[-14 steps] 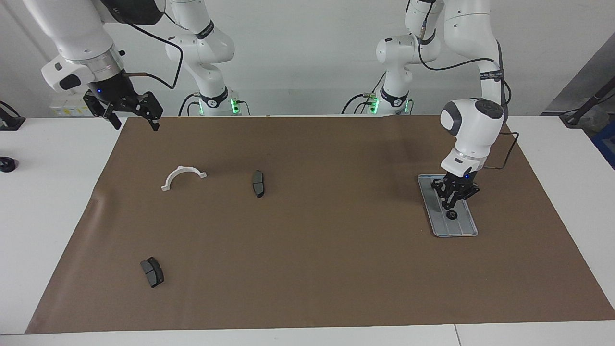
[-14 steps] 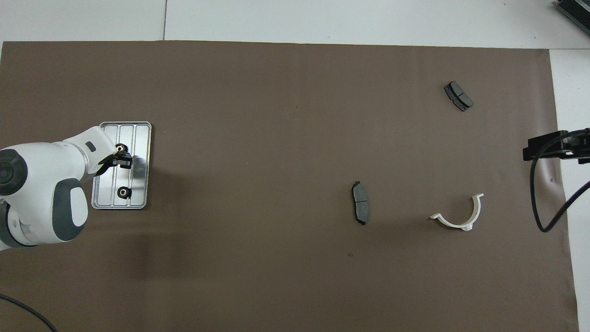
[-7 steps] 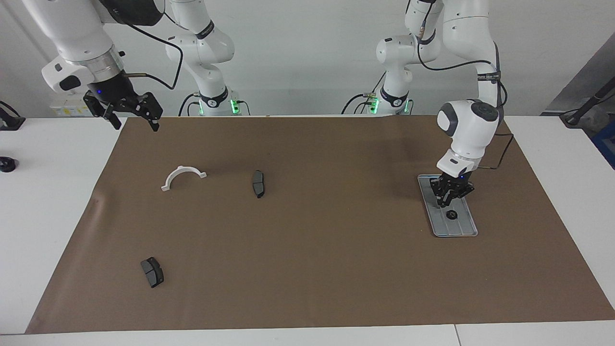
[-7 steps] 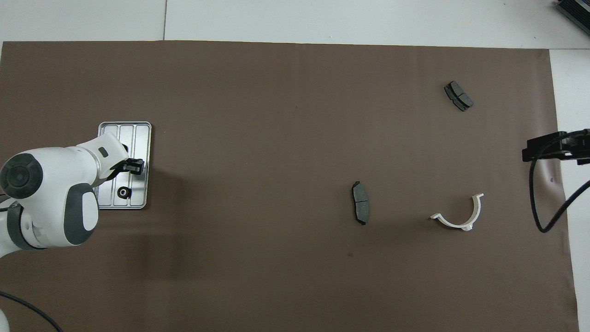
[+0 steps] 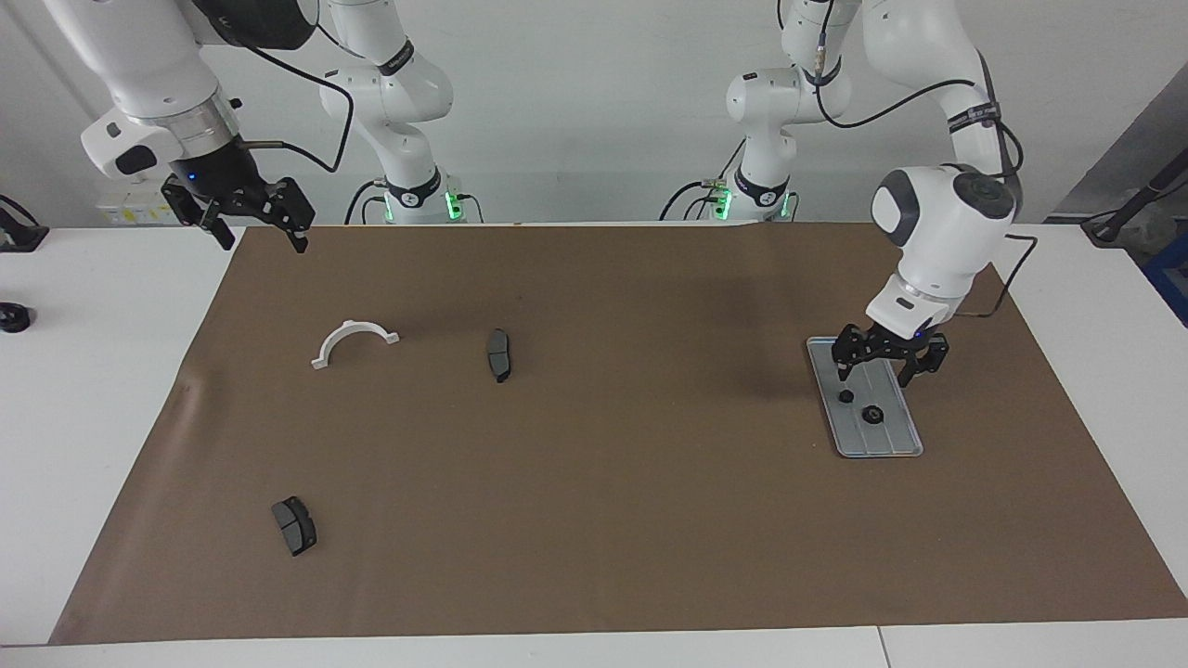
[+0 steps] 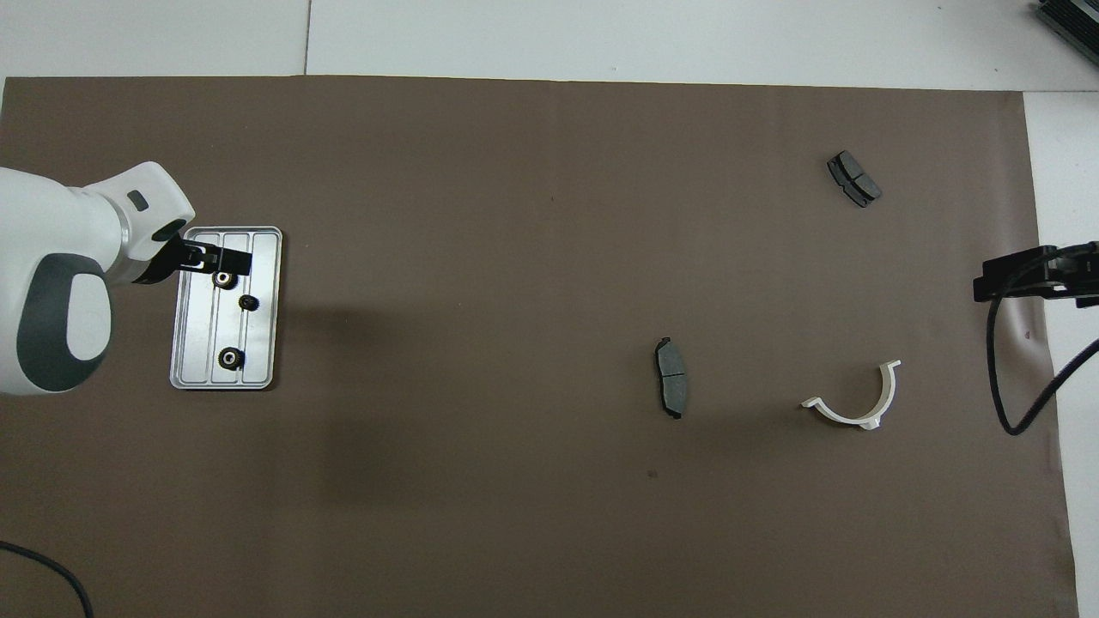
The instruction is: Pick bearing gear from pile to tray
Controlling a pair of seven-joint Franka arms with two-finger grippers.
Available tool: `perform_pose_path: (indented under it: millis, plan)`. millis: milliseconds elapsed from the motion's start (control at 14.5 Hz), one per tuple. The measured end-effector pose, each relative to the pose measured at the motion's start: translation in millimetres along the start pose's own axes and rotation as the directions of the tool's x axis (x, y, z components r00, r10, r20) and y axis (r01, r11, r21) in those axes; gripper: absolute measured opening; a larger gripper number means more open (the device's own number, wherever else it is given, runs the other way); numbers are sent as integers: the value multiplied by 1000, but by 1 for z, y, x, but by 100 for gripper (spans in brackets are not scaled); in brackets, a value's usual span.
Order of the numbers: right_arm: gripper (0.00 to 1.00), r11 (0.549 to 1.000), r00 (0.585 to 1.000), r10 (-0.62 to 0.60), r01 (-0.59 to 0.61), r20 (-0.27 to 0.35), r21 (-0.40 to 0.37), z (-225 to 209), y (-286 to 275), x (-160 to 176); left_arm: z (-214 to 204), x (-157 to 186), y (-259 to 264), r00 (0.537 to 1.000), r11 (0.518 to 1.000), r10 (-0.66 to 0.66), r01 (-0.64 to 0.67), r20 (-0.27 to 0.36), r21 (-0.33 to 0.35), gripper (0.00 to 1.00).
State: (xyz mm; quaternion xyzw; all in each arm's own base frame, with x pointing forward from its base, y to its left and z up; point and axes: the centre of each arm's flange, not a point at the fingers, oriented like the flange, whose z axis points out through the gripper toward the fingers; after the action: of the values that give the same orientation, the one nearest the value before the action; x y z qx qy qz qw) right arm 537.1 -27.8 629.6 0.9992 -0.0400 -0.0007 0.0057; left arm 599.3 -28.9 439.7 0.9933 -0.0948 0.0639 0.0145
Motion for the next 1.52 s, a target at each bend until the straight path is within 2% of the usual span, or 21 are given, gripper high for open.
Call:
perform_pose_path:
  millis: [415, 553, 899, 1176, 1521]
  plan:
    - [100, 1000, 1000, 0, 0, 1, 0, 0, 0, -1, -91, 11, 13, 995, 1000, -9, 11, 101, -17, 100]
    - [100, 1000, 1000, 0, 0, 1, 0, 0, 0, -1, -111, 6, 14, 990, 1000, -8, 12, 143, -22, 100]
    - [100, 1000, 1000, -2, 2, 1, 0, 0, -1, -1, -155, -17, 50, 984, 1000, 9, -5, 180, -22, 100]
    - [100, 1000, 1000, -2, 2, 1, 0, 0, -1, -1, -164, -28, 71, 982, 1000, 24, -21, 190, -21, 100]
    - [100, 1000, 1000, -2, 2, 1, 0, 0, -1, -1, -152, -34, 63, 976, 1000, 9, -7, 218, -10, 100]
